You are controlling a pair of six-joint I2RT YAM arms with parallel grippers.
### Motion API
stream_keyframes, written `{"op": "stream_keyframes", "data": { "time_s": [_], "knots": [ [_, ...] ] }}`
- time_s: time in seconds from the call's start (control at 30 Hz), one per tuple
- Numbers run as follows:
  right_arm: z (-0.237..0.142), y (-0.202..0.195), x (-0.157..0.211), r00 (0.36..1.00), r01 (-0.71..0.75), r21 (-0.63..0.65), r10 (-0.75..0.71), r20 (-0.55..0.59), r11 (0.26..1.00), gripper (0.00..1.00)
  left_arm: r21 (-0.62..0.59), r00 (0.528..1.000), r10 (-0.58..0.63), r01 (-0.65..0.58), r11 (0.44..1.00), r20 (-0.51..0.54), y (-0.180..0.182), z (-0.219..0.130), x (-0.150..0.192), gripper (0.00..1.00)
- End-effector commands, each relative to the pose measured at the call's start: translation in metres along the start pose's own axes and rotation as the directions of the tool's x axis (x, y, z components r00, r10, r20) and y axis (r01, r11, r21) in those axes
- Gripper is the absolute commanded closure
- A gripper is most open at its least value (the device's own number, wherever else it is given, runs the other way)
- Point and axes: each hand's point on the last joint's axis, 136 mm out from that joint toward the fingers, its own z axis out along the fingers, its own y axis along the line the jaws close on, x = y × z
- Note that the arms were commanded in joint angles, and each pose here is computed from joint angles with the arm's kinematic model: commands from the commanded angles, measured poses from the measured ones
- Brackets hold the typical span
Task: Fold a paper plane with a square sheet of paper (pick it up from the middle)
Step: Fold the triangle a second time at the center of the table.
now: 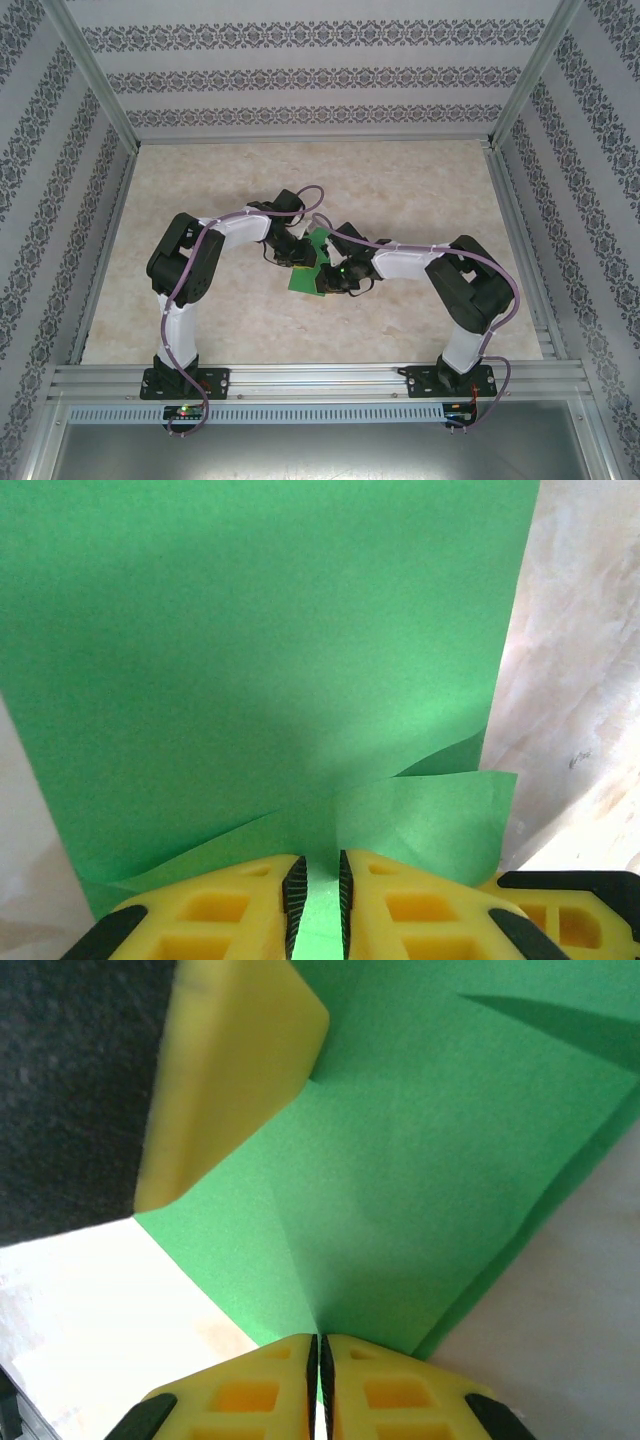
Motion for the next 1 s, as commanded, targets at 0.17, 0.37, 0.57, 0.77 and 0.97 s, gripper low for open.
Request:
{"op": "stream_keyframes", "data": {
  "time_s": [0.17, 0.37, 0.57, 0.77, 0.97],
  "knots": [
    [-0.001, -0.025, 0.031, 0.997, -0.048, 0.074, 0.052, -0.063, 0.996, 0.86, -0.185, 0.998, -0.058, 0.055, 0.981, -0.013, 0.049, 0.023, 0.006, 0.76],
    [-0.002, -0.026, 0.039, 0.996, -0.051, 0.076, 0.057, -0.072, 0.996, 0.87, -0.183, 0.998, -0.062, 0.062, 0.981, 0.004, 0.047, 0.021, 0.002, 0.76],
    [-0.006, -0.025, 0.045, 0.995, -0.053, 0.072, 0.059, -0.075, 0.996, 0.87, -0.181, 0.998, -0.062, 0.063, 0.981, 0.013, 0.046, 0.02, 0.0, 0.77],
    [-0.026, 0.014, 0.02, 0.999, -0.052, -0.079, 0.053, 0.01, 0.996, 0.87, -0.16, 0.998, -0.063, 0.064, 0.985, 0.01, 0.043, 0.022, 0.0, 0.76],
    [-0.047, 0.046, -0.007, 0.994, -0.04, -0.221, 0.062, 0.094, 0.974, 0.87, -0.167, 0.998, -0.059, 0.06, 0.984, 0.012, 0.044, 0.021, 0.0, 0.76]
  ]
}}
